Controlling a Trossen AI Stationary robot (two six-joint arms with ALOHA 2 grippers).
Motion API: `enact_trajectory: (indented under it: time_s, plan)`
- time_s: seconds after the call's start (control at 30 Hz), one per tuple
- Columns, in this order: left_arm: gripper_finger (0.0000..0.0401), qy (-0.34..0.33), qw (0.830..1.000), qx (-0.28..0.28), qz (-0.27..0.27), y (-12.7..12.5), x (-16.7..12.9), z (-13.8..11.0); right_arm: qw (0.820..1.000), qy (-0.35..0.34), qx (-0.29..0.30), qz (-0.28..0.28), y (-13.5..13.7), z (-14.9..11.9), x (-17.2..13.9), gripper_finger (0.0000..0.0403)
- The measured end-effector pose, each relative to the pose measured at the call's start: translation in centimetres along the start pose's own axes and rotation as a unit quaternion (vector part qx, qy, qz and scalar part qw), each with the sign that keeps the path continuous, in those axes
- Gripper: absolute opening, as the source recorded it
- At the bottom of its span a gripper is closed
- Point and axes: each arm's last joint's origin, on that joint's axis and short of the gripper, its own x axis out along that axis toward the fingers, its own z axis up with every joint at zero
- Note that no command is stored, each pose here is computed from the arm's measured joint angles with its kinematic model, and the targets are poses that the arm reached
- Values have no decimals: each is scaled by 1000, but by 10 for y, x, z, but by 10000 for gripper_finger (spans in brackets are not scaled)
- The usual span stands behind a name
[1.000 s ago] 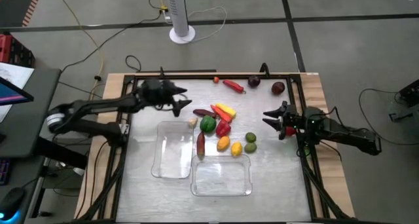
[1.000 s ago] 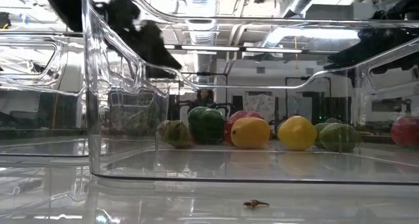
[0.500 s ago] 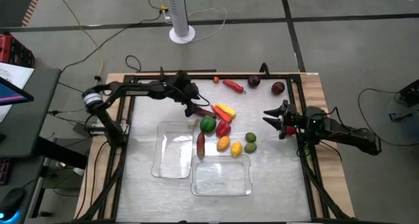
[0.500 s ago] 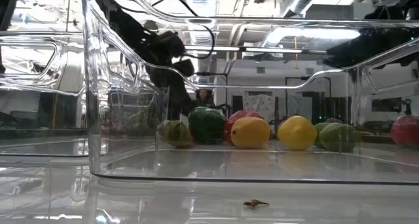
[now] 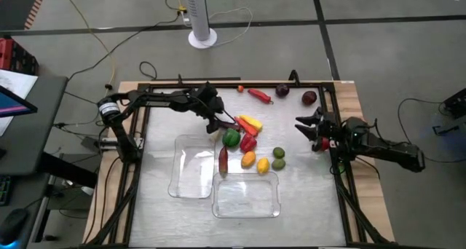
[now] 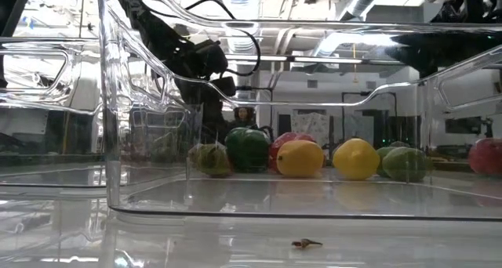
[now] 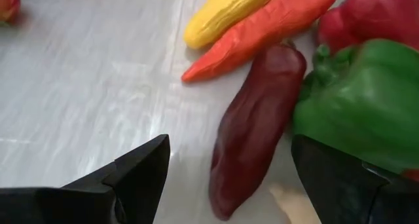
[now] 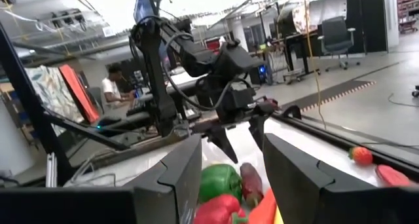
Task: Sort produce into baskets
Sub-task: Put the top dark red bell pepper into the right transparent bin
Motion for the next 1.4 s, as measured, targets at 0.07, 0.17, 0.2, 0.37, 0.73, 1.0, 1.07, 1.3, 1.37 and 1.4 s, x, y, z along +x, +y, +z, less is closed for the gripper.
enact_trajectory:
  time_s: [0.07,0.17,0.2,0.37,0.73,1.0,1.07,1.3,1.37,1.4]
  plan:
    - [306,7,1000,-5,-3,0,-2,3,1000,-3,0,1,0,1,2,189]
    - [306,9,1000,-5,-5,0,-6,11,1000,7,0,-1,0,-1,6,189]
    - [306,9,1000,-3,-5,1,-7,14,1000,10,0,-2,0,-1,8,189]
    - [306,7,1000,0,-6,1,-11,22,999,31,1,-7,-1,-6,19,189]
    - [306,41,999,-9,2,-4,7,15,999,32,-27,25,7,-12,41,189]
    - [306,81,997,-18,2,3,32,6,998,43,-28,27,8,-17,45,189]
    - [302,95,995,-8,4,4,38,4,998,41,-29,28,8,-16,46,189]
    - [211,109,992,43,49,0,40,6,998,43,-35,28,8,-17,45,189]
    - [174,108,991,49,55,-1,39,7,998,43,-35,28,8,-17,45,189]
    - [156,108,991,49,55,-1,39,6,998,43,-35,27,8,-17,46,189]
